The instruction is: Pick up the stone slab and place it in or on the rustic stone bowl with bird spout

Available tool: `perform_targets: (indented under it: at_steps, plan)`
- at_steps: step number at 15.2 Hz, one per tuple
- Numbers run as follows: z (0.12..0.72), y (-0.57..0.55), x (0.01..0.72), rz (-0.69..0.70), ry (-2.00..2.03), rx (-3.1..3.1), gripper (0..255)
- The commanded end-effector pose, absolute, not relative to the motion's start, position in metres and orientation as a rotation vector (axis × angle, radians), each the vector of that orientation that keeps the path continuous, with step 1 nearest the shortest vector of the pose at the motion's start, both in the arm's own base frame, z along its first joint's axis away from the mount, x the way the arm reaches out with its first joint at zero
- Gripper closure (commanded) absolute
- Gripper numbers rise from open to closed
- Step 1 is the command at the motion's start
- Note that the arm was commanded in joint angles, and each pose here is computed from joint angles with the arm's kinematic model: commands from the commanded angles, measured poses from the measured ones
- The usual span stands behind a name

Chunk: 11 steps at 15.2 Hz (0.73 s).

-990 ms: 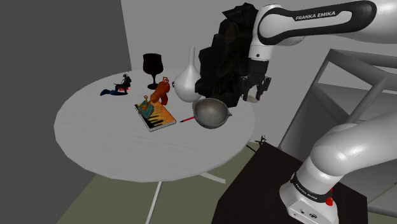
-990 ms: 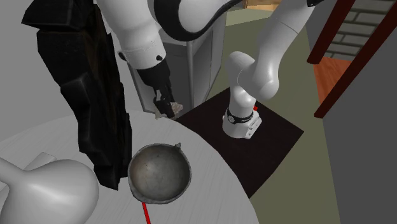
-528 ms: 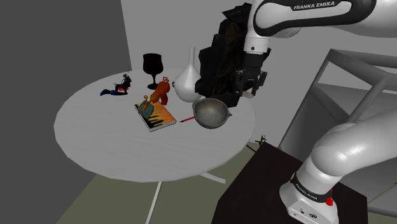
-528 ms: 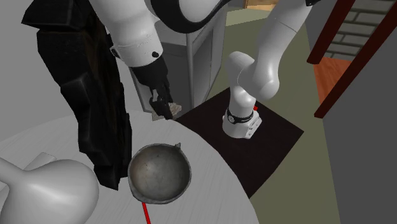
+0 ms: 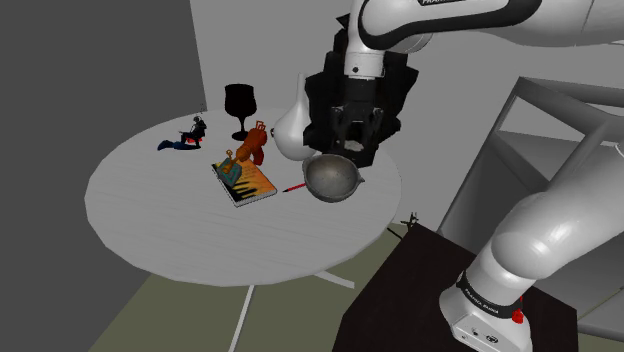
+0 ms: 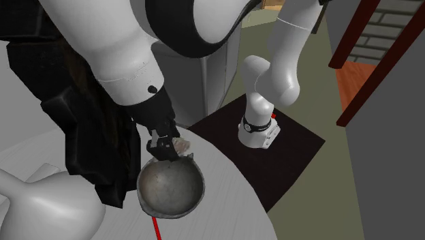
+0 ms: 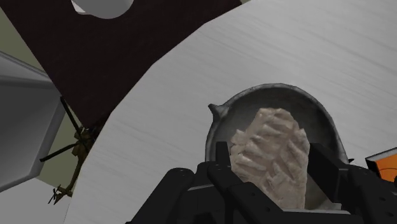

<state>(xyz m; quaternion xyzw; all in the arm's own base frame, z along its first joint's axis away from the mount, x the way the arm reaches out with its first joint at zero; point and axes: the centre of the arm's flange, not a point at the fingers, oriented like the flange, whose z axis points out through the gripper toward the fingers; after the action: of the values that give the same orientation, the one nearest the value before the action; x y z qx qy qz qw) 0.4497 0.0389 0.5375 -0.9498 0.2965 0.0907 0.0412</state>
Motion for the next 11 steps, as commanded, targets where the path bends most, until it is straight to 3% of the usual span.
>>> perform_targets:
  at_steps: [1, 11]
  plan:
    - [0.538, 0.061, 0.468, 0.278, 0.908, -2.907, 255]
    - [0.491, 0.069, 0.474, 0.278, 0.908, -2.907, 255]
